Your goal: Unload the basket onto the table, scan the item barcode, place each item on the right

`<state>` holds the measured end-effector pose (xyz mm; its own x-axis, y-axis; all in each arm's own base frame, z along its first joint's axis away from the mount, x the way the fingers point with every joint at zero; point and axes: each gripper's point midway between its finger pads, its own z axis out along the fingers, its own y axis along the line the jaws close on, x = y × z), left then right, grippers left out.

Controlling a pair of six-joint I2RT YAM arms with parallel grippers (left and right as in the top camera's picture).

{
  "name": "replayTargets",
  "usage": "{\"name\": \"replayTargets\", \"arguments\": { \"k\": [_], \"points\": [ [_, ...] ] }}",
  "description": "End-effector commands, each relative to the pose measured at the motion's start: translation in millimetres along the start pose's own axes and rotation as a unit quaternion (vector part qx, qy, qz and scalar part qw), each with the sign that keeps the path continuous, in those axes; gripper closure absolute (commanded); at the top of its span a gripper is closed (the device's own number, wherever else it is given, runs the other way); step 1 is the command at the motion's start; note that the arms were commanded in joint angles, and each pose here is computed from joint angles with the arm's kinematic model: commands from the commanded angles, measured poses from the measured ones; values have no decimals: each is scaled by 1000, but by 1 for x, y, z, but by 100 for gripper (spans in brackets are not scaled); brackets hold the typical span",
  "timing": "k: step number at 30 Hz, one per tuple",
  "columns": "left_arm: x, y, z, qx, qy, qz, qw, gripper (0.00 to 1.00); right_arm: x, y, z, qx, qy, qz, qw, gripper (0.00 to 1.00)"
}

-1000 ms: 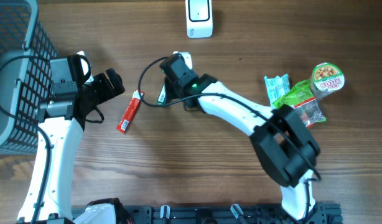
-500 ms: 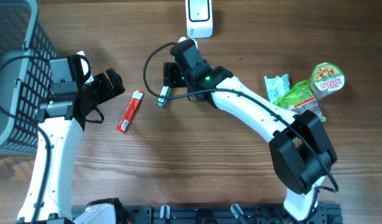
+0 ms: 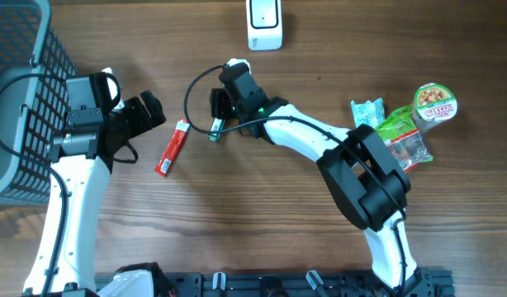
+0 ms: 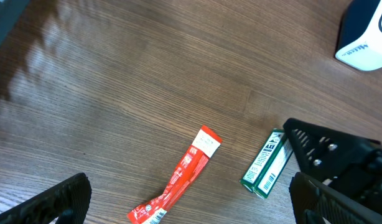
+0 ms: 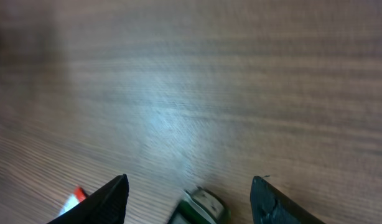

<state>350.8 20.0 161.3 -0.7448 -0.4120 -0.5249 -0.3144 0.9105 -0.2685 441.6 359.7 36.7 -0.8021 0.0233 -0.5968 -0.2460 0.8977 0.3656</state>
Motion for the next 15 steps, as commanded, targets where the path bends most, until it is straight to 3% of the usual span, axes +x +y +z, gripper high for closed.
{"name": "replayTargets", "arguments": {
  "k": [1, 7, 15],
  "points": [
    [-4, -4, -3, 7, -6, 3, 1000, 0, 22, -14, 6, 26, 32, -7, 999, 37],
    [-4, -4, -3, 7, -6, 3, 1000, 0, 23, -27, -12, 59, 51, -5, 997, 39],
    [-5, -4, -3, 7, -6, 3, 1000, 0, 21, -27, -65, 86, 85, -7, 993, 35]
  ]
}}
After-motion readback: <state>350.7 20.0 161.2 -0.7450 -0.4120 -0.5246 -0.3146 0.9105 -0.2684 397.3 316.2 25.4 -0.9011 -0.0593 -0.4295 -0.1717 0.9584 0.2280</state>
